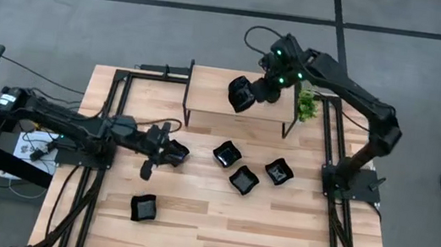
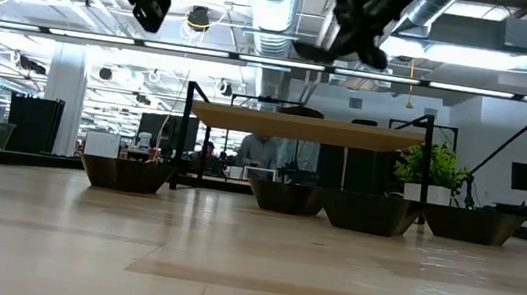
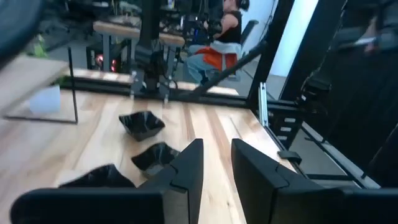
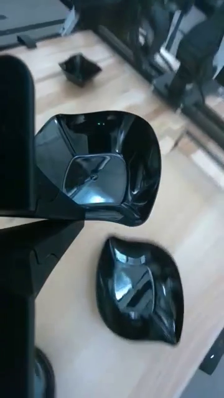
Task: Pick & Place Mini shaped plates
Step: Stack the black leaf shaped plate on top of the other black leaf shaped plates on the shelf
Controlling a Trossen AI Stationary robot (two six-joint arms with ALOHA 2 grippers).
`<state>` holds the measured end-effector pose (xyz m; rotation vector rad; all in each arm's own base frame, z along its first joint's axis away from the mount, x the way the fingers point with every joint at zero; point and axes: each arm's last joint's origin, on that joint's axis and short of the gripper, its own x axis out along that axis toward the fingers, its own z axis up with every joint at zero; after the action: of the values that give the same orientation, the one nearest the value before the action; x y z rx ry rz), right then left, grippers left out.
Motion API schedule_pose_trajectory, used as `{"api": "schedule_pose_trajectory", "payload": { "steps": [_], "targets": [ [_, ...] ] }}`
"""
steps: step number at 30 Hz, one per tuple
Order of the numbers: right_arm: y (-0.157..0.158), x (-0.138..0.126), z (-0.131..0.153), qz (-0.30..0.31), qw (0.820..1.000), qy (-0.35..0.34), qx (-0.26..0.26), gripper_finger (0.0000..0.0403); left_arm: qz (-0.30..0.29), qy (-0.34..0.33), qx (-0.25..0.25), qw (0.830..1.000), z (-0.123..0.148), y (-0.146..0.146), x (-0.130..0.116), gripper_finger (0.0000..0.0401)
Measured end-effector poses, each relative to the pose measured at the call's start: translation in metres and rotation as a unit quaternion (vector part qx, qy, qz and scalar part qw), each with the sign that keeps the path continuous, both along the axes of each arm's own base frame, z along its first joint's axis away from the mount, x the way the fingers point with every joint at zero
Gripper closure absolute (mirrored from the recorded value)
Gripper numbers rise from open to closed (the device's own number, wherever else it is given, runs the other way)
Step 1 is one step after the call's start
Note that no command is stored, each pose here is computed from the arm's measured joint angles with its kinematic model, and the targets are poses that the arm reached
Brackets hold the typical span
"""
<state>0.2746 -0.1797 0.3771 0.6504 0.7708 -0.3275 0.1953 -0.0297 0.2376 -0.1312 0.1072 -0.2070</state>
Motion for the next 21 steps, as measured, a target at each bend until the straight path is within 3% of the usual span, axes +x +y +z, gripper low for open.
{"api": "schedule_pose_trajectory", "payload": {
  "steps": [10, 21],
  "targets": [
    [-0.060, 0.010, -0.028, -0.008, 0.999, 0.017, 0.033, 0.0403, -0.008, -0.022, -0.017, 1.000, -0.004, -0.003, -0.020, 0.0317],
    [-0.087, 0.017, -0.044, -0.032, 0.997, 0.046, 0.059, 0.0403, -0.010, -0.028, -0.019, 0.999, -0.007, -0.004, -0.022, 0.0317]
  ]
}}
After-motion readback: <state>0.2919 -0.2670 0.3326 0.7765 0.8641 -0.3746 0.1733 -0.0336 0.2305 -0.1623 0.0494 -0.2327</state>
